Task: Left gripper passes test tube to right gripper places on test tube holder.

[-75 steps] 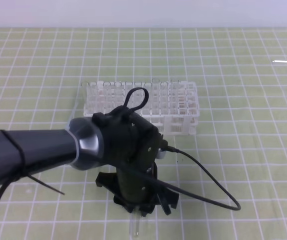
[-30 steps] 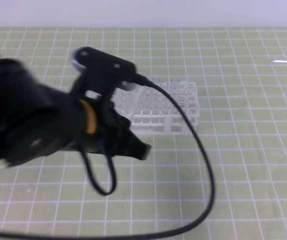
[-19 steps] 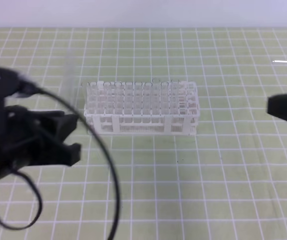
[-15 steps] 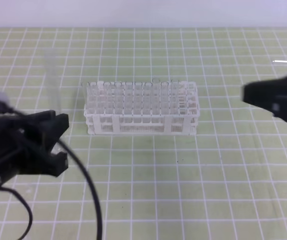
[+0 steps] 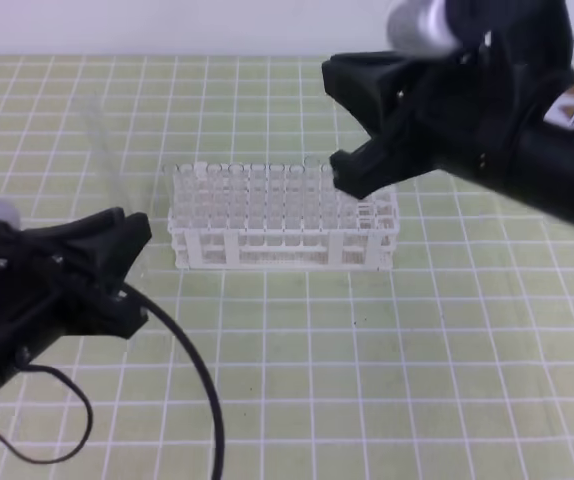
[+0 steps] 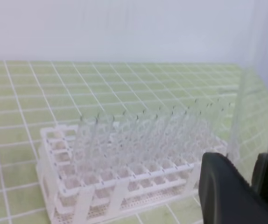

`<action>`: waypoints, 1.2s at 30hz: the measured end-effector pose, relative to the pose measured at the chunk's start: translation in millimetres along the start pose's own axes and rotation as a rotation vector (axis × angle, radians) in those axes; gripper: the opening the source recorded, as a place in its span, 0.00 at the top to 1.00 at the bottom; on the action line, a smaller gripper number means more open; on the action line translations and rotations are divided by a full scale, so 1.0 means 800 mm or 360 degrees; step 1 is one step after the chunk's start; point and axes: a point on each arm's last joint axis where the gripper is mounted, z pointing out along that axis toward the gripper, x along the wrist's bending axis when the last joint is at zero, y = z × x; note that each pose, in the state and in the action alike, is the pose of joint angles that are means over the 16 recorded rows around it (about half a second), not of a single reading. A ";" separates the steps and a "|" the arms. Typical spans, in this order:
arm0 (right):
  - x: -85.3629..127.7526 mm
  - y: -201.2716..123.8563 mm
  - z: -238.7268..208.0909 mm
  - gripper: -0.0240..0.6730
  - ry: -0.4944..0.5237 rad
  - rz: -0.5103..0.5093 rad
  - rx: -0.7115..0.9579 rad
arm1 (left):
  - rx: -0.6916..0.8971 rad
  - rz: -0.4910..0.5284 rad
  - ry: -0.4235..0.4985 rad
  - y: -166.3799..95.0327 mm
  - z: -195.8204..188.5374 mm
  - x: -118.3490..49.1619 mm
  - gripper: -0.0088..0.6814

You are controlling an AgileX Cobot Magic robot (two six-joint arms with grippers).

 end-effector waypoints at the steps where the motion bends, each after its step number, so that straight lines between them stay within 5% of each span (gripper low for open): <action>1: 0.003 -0.002 0.002 1.00 -0.0021 -0.0031 -0.0038 | -0.0002 -0.0004 -0.0006 -0.001 0.003 0.001 0.95; 17: 0.050 -0.031 0.031 0.93 -0.0102 -0.0202 -0.0264 | -0.0033 -0.0023 -0.0126 -0.020 0.042 0.002 0.96; 36: 0.076 -0.025 0.053 0.36 0.0037 -0.0089 -0.0350 | -0.0082 0.0133 -0.0164 -0.021 0.047 0.000 0.96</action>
